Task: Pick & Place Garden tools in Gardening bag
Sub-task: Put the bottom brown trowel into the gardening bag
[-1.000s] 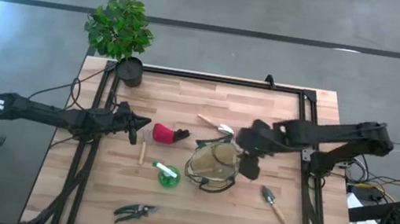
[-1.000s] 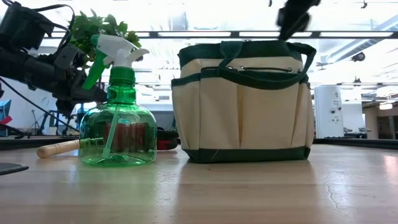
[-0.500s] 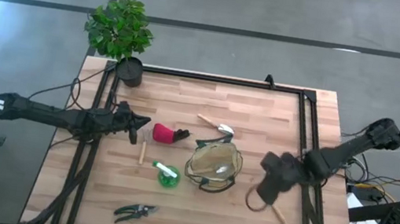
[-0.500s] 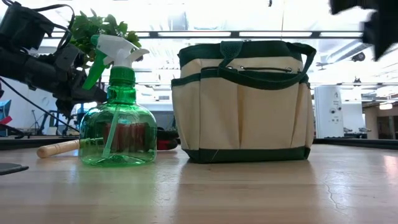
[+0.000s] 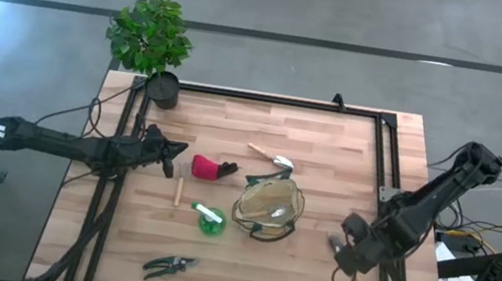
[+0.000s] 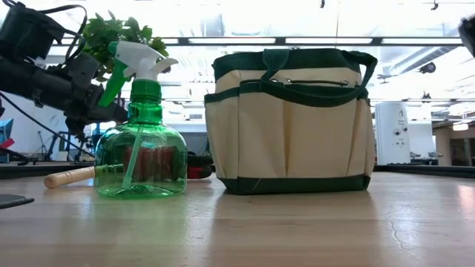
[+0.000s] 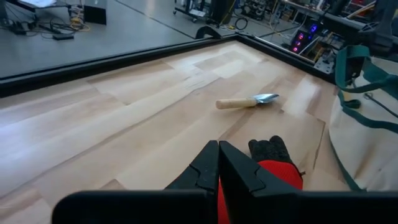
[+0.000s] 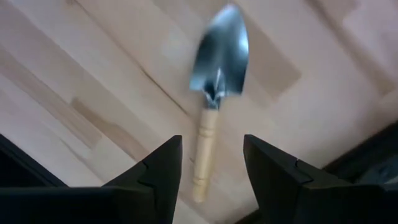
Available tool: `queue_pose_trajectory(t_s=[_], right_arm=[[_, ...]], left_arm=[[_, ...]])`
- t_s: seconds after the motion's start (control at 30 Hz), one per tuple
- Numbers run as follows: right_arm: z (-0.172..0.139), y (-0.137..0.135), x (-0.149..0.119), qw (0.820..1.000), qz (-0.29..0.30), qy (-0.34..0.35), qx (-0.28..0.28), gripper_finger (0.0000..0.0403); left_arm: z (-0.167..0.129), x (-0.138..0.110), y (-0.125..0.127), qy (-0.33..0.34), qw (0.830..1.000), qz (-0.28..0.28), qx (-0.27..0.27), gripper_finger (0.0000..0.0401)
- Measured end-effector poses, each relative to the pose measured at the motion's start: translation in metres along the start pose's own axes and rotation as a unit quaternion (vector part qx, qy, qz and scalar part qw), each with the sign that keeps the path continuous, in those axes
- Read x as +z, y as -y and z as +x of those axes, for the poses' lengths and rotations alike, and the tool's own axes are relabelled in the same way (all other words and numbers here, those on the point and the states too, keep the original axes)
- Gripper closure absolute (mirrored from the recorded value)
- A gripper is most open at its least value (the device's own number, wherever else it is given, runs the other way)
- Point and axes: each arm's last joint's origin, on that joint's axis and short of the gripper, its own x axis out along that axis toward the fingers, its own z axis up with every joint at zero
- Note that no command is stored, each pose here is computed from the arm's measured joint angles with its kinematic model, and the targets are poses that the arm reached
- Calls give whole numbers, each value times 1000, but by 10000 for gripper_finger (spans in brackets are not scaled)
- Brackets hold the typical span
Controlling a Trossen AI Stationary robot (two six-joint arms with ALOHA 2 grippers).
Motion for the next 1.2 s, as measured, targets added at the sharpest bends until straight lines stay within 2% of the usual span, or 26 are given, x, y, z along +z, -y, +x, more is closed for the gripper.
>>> queue_pose_trajectory(t_s=[0.4, 0.7, 0.9, 1.1, 1.2], right_arm=[[33, 7, -10, 999, 10, -20, 30, 231], [72, 12, -9, 1000, -3, -21, 0, 242], [81, 10, -9, 999, -5, -18, -31, 276], [79, 7, -9, 999, -23, -11, -33, 348], [78, 7, -9, 999, -28, -2, -28, 352]], left_arm=[[0, 0, 0, 0, 1000, 5, 0, 387], [0, 0, 0, 0, 1000, -1, 0, 387], [0, 0, 0, 0, 1000, -4, 0, 387], [0, 0, 0, 0, 1000, -4, 0, 387], [0, 0, 0, 0, 1000, -4, 0, 387]])
